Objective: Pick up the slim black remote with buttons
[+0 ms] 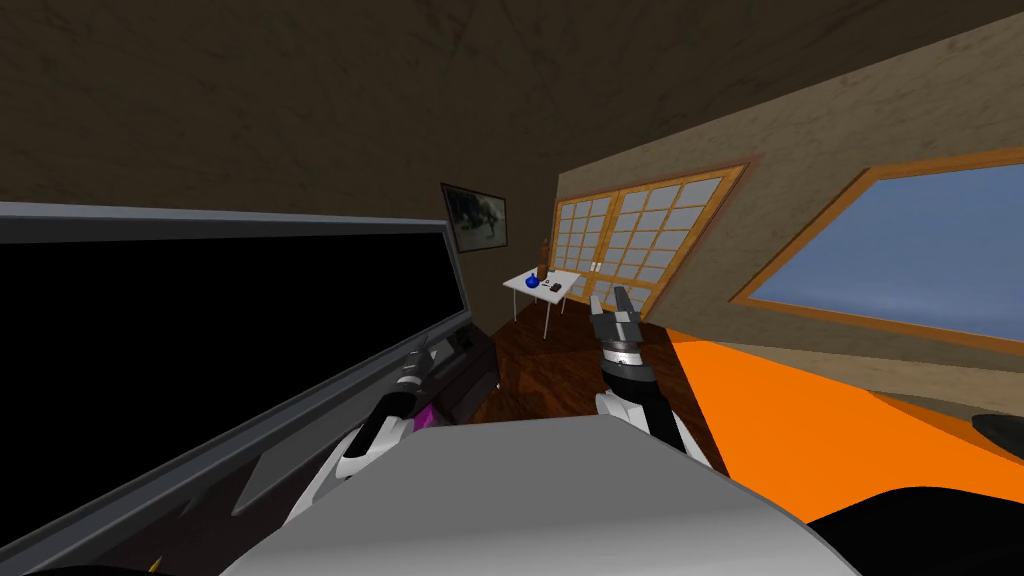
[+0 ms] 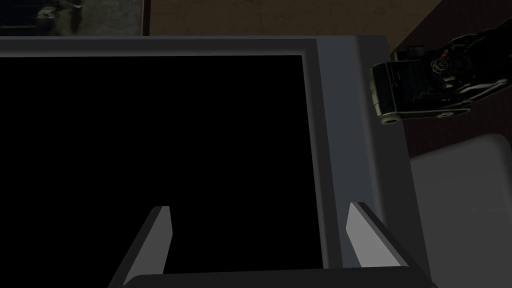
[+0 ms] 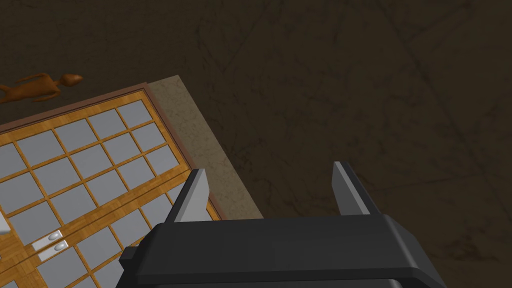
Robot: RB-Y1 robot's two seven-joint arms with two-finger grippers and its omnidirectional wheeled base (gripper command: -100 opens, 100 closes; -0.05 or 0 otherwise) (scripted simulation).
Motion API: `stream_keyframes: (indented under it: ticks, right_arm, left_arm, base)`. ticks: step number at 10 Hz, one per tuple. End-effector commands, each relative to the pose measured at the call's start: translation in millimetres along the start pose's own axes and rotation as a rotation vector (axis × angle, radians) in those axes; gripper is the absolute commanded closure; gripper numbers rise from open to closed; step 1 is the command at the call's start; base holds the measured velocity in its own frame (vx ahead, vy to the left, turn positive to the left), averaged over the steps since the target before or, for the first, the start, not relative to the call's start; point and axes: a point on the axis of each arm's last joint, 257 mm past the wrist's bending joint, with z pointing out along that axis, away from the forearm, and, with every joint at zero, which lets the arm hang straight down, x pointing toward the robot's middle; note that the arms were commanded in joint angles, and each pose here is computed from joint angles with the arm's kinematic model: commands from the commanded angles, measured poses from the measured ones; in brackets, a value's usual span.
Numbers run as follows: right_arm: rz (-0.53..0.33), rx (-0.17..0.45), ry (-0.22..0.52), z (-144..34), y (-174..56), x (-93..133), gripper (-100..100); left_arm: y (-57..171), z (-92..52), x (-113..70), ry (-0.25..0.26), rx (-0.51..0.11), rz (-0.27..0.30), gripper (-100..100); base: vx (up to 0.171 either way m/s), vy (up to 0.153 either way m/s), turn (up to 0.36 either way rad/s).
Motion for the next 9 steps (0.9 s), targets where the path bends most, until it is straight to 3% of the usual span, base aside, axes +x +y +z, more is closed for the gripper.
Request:
stream_keyframes:
  ticks: [1, 3, 5, 9]
  right_arm:
    - [0.0, 0.0, 0.0, 0.0, 0, 0, 0]
    - [0.0, 0.0, 0.0, 0.0, 0, 0, 0]
    - [0.0, 0.0, 0.0, 0.0, 0, 0, 0]
    - [0.0, 0.0, 0.0, 0.0, 0, 0, 0]
  left_arm:
    - [28, -1.2, -12.3, -0.023, -0.08, -0.003, -100]
    - [51, -3.5, -24.7, -0.046, -0.156, -0.009, -100]
    - [57, -4.7, -25.8, -0.051, -0.181, -0.009, -100]
    - [103, -15.4, -50.7, -0.102, -0.337, -0.029, -100]
  base:
    - [0.069, -0.101, -0.113]
    - [0.08, -0.08, -0.074]
    - [0.049, -0.048, -0.023]
    - [0.065, -0.063, -0.079]
